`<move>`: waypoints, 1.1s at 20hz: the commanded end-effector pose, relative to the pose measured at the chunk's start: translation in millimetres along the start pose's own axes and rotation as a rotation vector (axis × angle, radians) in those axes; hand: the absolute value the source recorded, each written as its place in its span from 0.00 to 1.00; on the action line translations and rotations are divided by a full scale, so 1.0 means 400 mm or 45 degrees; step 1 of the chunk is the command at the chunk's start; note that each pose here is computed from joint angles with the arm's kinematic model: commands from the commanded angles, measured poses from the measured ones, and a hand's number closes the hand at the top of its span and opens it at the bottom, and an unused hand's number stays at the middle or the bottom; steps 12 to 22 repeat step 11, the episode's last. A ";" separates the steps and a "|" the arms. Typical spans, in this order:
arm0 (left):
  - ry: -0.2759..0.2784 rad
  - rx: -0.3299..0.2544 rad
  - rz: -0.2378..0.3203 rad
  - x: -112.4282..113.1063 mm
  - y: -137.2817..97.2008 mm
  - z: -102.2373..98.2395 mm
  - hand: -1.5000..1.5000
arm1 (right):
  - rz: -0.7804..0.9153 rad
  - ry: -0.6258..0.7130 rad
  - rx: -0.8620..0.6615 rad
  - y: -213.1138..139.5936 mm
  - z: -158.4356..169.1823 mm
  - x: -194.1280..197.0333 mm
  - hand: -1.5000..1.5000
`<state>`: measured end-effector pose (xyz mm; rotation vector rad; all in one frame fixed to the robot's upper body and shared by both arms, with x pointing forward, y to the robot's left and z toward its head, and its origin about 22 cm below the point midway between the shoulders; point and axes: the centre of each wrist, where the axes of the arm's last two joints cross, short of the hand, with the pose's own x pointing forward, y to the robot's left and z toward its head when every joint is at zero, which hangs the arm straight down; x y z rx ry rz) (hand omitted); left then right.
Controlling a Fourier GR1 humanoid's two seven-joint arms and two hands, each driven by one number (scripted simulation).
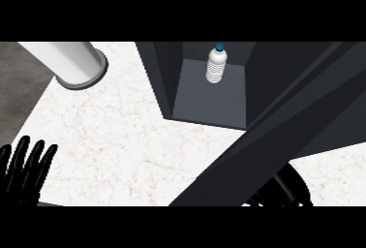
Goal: Pick up the bottled water, place it into the cabinet and close the cabinet
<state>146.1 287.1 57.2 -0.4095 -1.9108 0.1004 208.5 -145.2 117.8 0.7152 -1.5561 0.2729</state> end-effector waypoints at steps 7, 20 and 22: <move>0.024 -0.009 0.035 -0.006 0.011 0.007 0.00 | -0.062 0.008 -0.270 -0.041 -0.320 0.069 1.00; 0.029 0.002 0.051 -0.022 -0.001 0.011 0.00 | -0.063 0.043 -0.298 -0.054 -0.423 0.055 1.00; 0.029 0.002 0.051 -0.022 -0.001 0.011 0.00 | -0.063 0.043 -0.298 -0.054 -0.423 0.055 1.00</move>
